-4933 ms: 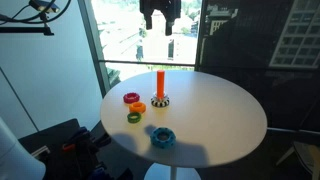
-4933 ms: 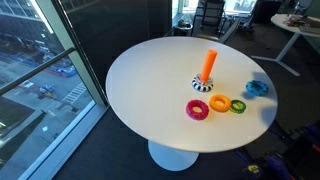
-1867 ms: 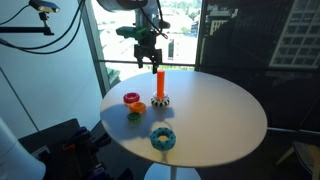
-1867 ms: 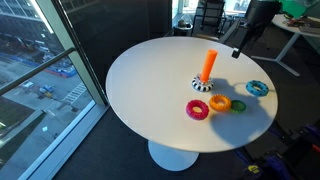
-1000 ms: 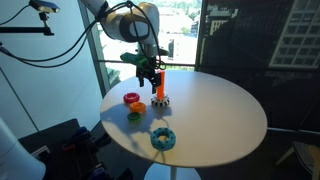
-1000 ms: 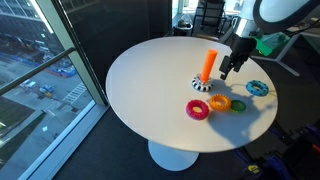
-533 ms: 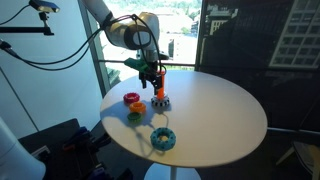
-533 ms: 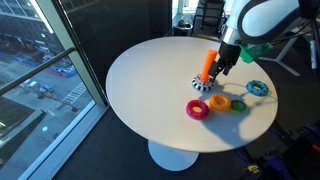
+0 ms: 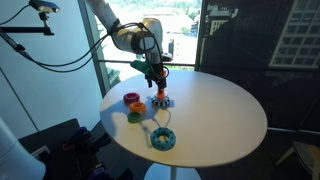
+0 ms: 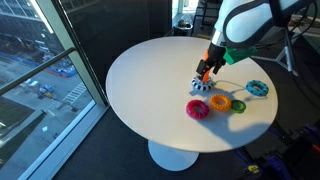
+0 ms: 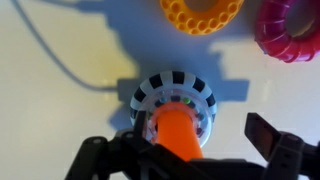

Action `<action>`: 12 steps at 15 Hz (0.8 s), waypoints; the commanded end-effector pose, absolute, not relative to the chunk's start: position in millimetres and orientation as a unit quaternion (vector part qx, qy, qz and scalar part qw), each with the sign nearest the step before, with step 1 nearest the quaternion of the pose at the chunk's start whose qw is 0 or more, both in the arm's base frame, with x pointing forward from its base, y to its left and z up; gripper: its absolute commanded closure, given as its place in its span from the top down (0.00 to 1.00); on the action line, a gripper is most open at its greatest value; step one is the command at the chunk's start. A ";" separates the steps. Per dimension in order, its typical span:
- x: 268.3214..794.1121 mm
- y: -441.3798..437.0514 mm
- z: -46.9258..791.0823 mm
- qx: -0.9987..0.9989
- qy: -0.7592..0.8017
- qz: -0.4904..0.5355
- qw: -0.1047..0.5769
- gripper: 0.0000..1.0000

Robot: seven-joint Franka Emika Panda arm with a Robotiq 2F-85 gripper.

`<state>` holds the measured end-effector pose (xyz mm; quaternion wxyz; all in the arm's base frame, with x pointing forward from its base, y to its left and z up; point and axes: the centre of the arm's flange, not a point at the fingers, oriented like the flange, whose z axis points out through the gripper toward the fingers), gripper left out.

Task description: Take the clear ring off the stack and put it on the table

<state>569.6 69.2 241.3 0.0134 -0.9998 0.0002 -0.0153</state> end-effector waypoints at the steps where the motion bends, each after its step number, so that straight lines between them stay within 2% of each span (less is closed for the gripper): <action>1: 585.8 69.4 233.1 -1.000 0.026 -0.015 0.004 1.00; 12: 568.3 55.5 249.4 -0.999 0.041 -0.018 0.005 1.00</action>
